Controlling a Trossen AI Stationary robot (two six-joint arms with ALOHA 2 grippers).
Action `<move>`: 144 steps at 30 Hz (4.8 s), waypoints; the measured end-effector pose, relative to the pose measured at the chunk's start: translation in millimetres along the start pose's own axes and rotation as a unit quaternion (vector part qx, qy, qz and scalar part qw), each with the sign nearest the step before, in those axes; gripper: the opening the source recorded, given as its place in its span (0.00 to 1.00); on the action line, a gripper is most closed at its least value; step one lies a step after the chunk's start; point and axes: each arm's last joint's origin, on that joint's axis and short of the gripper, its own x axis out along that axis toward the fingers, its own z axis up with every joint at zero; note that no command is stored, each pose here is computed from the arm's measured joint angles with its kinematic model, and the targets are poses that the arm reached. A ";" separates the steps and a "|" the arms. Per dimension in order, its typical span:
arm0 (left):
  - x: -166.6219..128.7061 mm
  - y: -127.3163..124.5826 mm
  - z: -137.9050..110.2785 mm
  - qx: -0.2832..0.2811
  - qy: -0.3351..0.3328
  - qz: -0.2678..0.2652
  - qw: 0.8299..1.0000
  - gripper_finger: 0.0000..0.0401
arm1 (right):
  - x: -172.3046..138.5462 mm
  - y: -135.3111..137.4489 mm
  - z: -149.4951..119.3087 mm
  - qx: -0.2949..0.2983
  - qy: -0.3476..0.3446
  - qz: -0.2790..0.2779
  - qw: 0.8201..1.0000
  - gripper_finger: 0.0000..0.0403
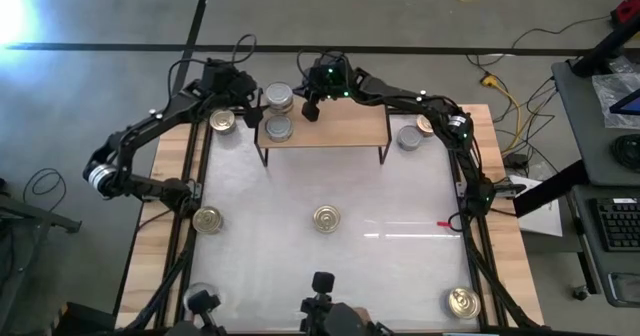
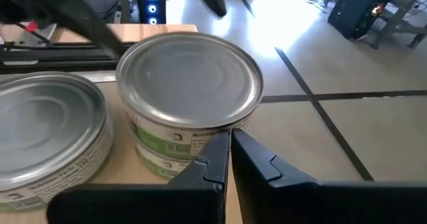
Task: Stack canned seafood by type on shelf
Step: Stack the green tuna can on top of the green tuna can on the shelf, then adjust the green tuna can on the shelf
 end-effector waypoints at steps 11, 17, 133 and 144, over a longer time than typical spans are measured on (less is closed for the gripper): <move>-9.8 4.7 1.4 0.016 0.010 0.057 0.998 1.00 | -0.1 0.3 -1.2 -0.003 0.006 0.002 1.000 0.03; -4.0 7.5 -0.1 0.014 0.012 0.060 0.998 1.00 | -0.1 0.1 -1.6 -0.003 0.009 0.000 1.000 0.03; -40.3 -86.9 22.0 0.073 0.056 0.029 0.995 1.00 | -35.5 104.8 -23.3 -0.040 0.007 -0.078 0.996 0.03; -33.7 -84.7 24.2 0.070 0.056 0.048 0.995 1.00 | -17.3 104.3 -34.5 -0.018 0.016 -0.077 0.997 0.03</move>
